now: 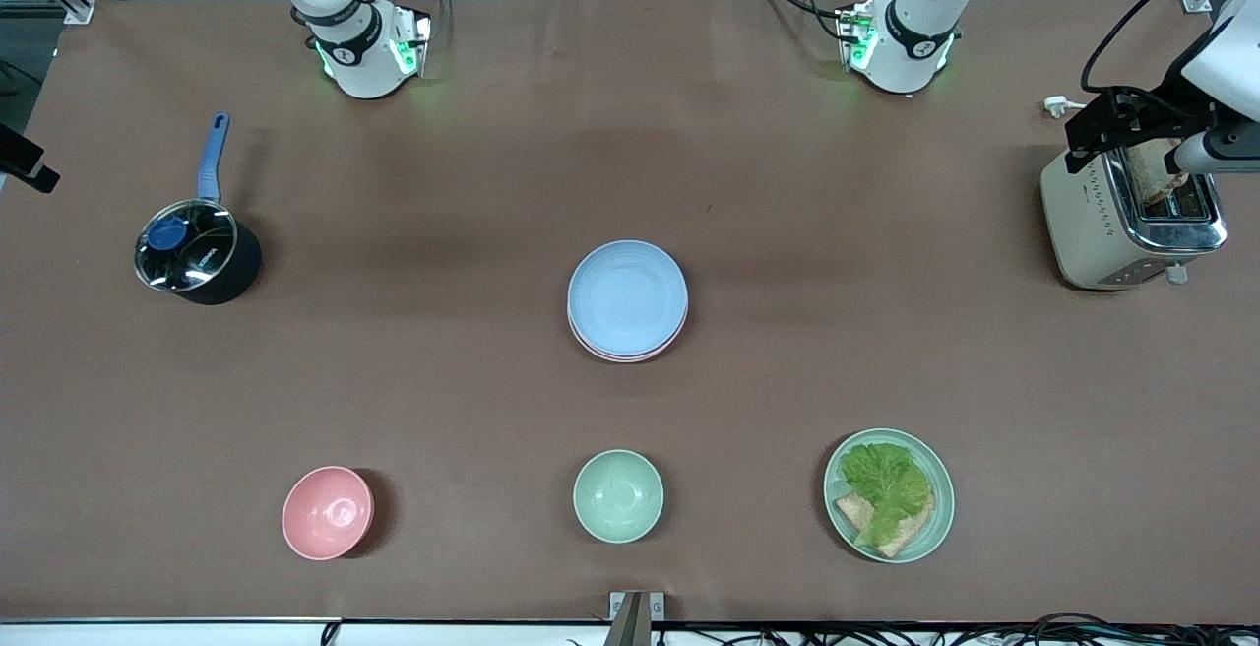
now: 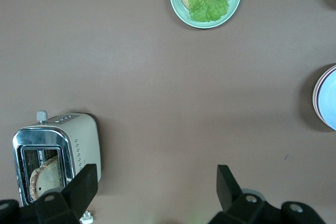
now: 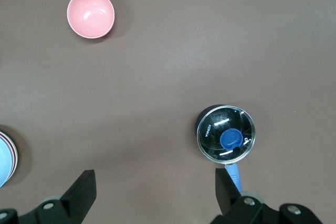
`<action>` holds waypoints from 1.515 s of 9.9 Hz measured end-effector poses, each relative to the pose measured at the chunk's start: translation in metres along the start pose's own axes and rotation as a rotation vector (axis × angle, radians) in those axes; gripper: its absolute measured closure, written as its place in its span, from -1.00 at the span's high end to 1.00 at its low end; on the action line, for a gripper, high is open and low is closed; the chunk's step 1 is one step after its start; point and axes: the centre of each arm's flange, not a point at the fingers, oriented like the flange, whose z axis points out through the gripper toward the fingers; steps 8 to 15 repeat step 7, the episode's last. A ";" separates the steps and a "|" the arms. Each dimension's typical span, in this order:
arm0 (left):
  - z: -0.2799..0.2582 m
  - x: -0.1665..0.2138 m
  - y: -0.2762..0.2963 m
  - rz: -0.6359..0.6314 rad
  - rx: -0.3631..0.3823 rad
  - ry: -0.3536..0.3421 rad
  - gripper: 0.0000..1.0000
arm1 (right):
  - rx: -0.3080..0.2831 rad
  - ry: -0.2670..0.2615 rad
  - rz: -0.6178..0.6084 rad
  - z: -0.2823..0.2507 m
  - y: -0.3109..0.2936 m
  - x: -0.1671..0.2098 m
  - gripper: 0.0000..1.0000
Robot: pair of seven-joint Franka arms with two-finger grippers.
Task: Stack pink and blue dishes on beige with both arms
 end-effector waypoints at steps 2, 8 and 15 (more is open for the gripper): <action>0.004 -0.004 0.001 -0.006 -0.025 -0.043 1.00 | -0.001 -0.011 -0.006 0.001 -0.002 -0.001 1.00; 0.006 -0.006 -0.001 -0.099 -0.062 -0.065 1.00 | -0.002 -0.016 -0.010 0.001 -0.004 -0.002 1.00; 0.006 -0.006 -0.001 -0.099 -0.062 -0.065 1.00 | -0.002 -0.016 -0.010 0.001 -0.004 -0.002 1.00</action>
